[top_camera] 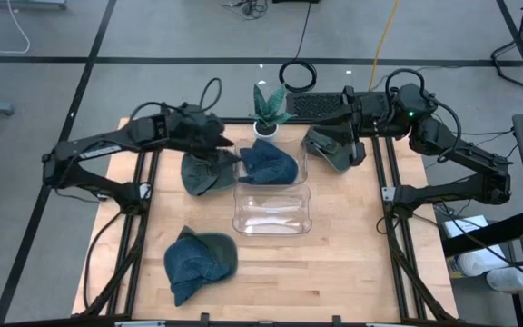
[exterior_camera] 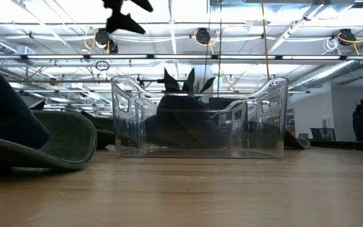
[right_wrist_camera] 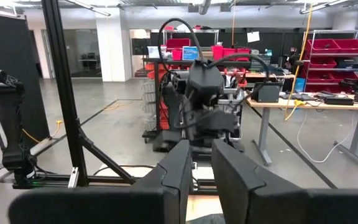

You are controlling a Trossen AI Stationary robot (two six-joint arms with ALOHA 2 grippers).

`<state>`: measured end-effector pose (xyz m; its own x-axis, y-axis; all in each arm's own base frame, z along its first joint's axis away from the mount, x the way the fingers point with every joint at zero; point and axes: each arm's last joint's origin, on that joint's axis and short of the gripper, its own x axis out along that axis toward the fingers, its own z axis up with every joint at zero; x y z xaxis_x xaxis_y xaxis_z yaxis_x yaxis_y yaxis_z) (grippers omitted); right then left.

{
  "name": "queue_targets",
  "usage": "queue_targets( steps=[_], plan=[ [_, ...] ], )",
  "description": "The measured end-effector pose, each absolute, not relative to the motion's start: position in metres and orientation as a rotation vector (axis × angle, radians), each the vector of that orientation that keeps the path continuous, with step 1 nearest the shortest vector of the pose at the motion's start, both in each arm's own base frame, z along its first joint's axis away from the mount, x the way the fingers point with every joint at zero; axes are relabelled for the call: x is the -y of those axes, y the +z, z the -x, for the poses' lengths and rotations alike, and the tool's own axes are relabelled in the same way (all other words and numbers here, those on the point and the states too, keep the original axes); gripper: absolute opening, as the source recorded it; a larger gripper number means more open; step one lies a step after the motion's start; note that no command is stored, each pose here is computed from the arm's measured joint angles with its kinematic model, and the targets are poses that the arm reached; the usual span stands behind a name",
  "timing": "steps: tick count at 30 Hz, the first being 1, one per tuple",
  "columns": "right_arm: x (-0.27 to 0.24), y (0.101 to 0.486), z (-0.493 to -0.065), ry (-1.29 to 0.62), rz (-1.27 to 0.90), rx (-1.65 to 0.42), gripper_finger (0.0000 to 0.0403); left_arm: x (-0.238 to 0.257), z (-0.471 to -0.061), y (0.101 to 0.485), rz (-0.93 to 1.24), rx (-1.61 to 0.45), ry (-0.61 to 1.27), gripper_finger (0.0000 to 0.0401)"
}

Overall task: Pick & Place hat
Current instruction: Put the blue cap into the top transparent bin

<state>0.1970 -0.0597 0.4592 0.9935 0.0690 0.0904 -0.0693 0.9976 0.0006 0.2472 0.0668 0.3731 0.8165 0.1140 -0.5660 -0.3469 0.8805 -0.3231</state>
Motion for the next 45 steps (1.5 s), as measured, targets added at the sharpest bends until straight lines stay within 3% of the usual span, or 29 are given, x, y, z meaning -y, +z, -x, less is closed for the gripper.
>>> queue_targets(
  steps=[7,21,30,45],
  plan=[
    [0.060,0.459,-0.197,0.069,-0.004,0.090,0.0059,-0.049,-0.215,0.382,0.469,-0.636,0.162,0.0325],
    [0.060,0.459,-0.197,0.069,-0.004,0.090,0.0059,-0.034,-0.166,0.375,0.701,-0.898,0.227,0.0299],
    [0.060,0.459,-0.197,0.067,-0.004,0.090,0.0059,-0.027,-0.140,0.366,0.743,-1.122,0.274,0.0312],
    [0.060,0.459,-0.197,0.068,-0.041,0.089,0.0059,-0.009,-0.134,0.342,0.729,-1.339,0.259,0.0307]
  ],
)
